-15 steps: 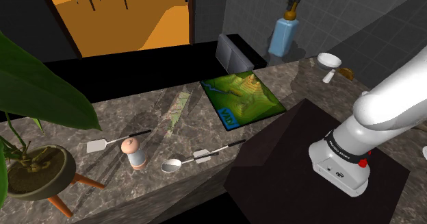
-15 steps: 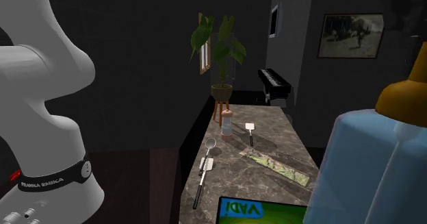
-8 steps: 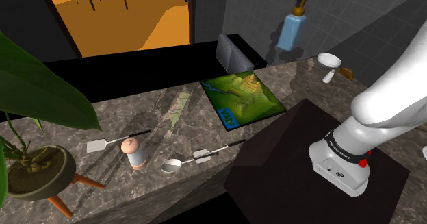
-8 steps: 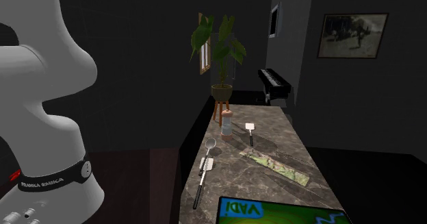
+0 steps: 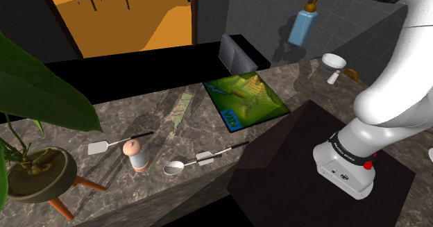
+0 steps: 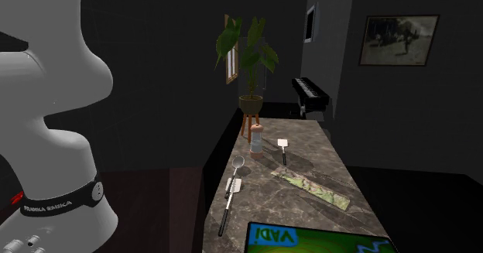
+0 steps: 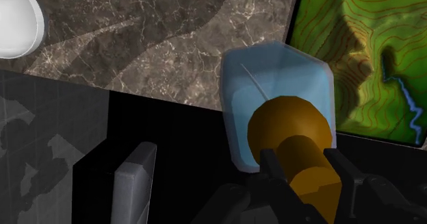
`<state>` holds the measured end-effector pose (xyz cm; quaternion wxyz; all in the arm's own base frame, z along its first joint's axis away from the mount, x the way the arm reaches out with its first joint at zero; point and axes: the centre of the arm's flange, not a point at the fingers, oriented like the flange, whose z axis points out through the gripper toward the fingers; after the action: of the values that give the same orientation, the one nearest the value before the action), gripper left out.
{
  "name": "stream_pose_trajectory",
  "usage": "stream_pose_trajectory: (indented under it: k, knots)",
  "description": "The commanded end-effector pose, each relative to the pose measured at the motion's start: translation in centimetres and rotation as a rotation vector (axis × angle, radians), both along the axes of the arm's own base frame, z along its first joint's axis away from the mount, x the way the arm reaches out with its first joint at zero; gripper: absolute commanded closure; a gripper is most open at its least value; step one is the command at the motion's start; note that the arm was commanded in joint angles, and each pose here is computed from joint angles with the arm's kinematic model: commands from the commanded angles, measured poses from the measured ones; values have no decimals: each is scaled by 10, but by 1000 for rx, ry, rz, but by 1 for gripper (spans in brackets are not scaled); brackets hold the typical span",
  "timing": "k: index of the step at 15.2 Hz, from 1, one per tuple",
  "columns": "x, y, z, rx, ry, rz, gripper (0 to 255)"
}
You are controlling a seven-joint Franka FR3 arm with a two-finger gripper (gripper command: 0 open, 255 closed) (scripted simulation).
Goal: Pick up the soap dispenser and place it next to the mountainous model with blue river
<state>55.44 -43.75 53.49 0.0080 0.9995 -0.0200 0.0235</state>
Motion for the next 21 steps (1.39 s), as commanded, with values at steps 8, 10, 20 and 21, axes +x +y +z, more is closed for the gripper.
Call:
stream_pose_trajectory:
  k: [8, 10, 20, 21]
  knots:
    - [6, -40, -32, 0, -1, 2, 255]
    - [6, -40, -43, 0, -1, 2, 255]
    - [6, -40, -95, 0, -1, 2, 255]
    - [6, -40, -101, 0, -1, 2, 255]
